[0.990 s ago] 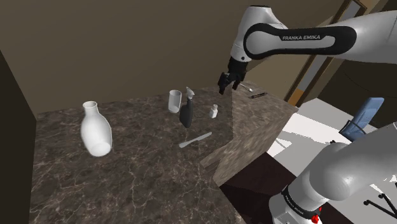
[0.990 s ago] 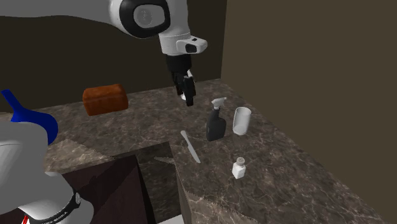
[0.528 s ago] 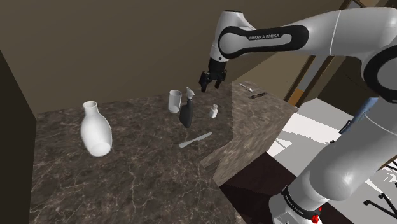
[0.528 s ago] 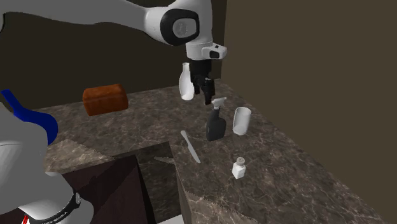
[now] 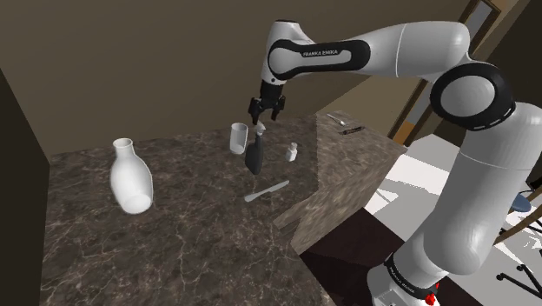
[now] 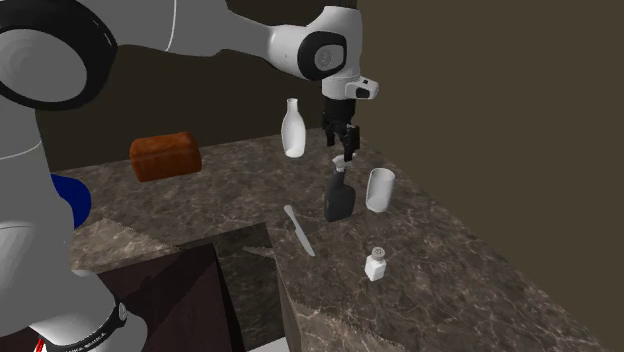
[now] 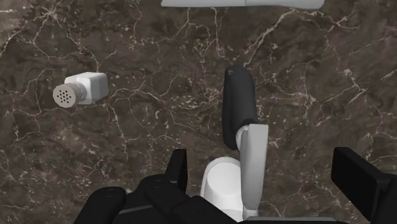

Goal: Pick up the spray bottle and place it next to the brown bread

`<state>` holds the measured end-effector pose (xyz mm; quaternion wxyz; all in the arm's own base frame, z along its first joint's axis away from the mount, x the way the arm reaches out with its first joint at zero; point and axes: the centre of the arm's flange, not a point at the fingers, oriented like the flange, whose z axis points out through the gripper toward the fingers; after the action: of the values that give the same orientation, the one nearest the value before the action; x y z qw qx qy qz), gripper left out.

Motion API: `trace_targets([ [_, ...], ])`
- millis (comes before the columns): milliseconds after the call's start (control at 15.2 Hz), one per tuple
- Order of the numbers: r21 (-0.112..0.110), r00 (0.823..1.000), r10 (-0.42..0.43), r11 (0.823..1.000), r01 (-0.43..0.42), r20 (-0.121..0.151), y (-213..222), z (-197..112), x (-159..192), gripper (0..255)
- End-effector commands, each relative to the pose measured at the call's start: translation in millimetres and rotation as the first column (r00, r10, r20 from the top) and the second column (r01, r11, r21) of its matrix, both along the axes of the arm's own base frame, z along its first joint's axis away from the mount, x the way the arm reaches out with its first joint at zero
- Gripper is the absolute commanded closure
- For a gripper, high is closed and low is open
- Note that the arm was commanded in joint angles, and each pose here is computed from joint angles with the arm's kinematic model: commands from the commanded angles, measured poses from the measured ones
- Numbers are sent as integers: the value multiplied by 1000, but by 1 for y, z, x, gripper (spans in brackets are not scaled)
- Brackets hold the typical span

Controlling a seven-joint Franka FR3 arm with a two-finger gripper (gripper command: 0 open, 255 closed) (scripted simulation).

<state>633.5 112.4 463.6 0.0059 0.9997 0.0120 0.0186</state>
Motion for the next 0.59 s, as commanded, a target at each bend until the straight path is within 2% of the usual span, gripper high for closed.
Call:
trace_targets([
  [0,2,1000,0,1000,0,0,2,-10,6,0],
  [330,2,1000,0,1000,0,0,2,-36,7,0],
  [528,2,1000,0,1000,0,0,2,-39,7,0],
])
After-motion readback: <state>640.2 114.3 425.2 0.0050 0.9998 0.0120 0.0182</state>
